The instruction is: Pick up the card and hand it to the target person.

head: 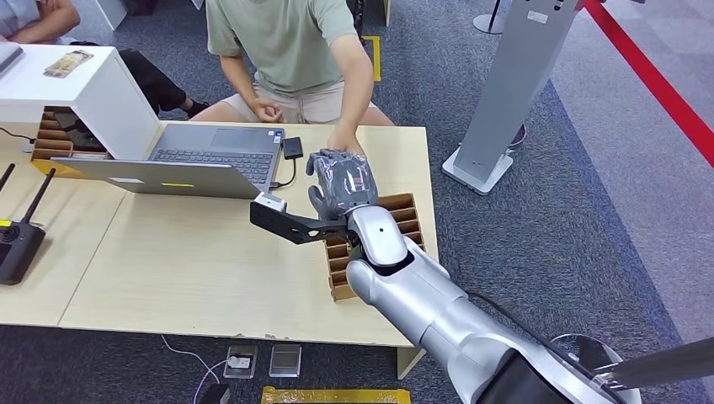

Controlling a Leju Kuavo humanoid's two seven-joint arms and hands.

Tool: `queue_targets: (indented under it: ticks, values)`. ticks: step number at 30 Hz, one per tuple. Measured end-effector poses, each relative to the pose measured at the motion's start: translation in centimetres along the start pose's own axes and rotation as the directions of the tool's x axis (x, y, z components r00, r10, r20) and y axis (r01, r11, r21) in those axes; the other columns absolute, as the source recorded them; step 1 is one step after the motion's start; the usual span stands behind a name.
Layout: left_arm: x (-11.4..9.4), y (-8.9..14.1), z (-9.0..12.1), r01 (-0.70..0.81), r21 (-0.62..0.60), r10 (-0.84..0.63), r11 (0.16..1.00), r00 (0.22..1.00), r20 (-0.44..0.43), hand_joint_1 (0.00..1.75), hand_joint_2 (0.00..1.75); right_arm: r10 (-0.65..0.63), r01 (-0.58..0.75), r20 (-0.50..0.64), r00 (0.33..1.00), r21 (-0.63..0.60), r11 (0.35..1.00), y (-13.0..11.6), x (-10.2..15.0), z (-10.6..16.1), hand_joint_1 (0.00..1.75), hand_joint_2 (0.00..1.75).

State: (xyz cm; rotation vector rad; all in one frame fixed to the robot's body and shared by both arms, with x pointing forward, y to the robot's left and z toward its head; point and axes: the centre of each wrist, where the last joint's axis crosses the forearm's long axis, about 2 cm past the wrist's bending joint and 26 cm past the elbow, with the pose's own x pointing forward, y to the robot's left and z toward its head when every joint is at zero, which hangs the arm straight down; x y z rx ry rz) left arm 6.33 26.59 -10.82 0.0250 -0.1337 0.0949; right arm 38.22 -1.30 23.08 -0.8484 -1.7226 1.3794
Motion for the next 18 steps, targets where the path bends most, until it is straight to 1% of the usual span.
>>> queue_targets:
  ticks: [6, 9, 13, 16, 18]
  values:
    - [0.0, 0.1, 0.0, 0.005, 0.001, -0.005, 1.0, 1.0, 0.023, 0.0, 0.0, 0.016, -0.016, -0.004, 1.0, -0.008, 1.0, 0.2, -0.7, -0.1, 0.0, 1.75]
    - [0.0, 0.2, 0.0, 0.005, 0.006, -0.005, 1.0, 0.999, 0.035, 0.0, 0.0, 0.016, -0.016, 0.005, 1.0, -0.039, 0.999, 0.1, -1.1, -0.3, 0.0, 1.75]
    - [0.0, 0.3, 0.0, 0.004, 0.016, -0.004, 1.0, 0.999, 0.036, 0.0, 0.0, 0.003, 0.0, 0.028, 1.0, -0.128, 0.992, -0.8, -1.7, -0.7, 0.0, 1.75]
    - [0.0, 0.3, 0.0, 0.0, 0.025, -0.001, 1.0, 1.0, 0.03, 0.0, 0.0, -0.037, 0.045, 0.042, 0.998, -0.212, 0.976, -1.5, -2.6, -0.7, 0.0, 1.75]
    - [-0.1, 0.3, 0.0, -0.002, 0.026, 0.001, 1.0, 1.0, 0.026, 0.0, 0.0, -0.073, 0.08, 0.041, 0.997, -0.235, 0.969, -1.7, -3.1, -0.4, 0.0, 1.75]
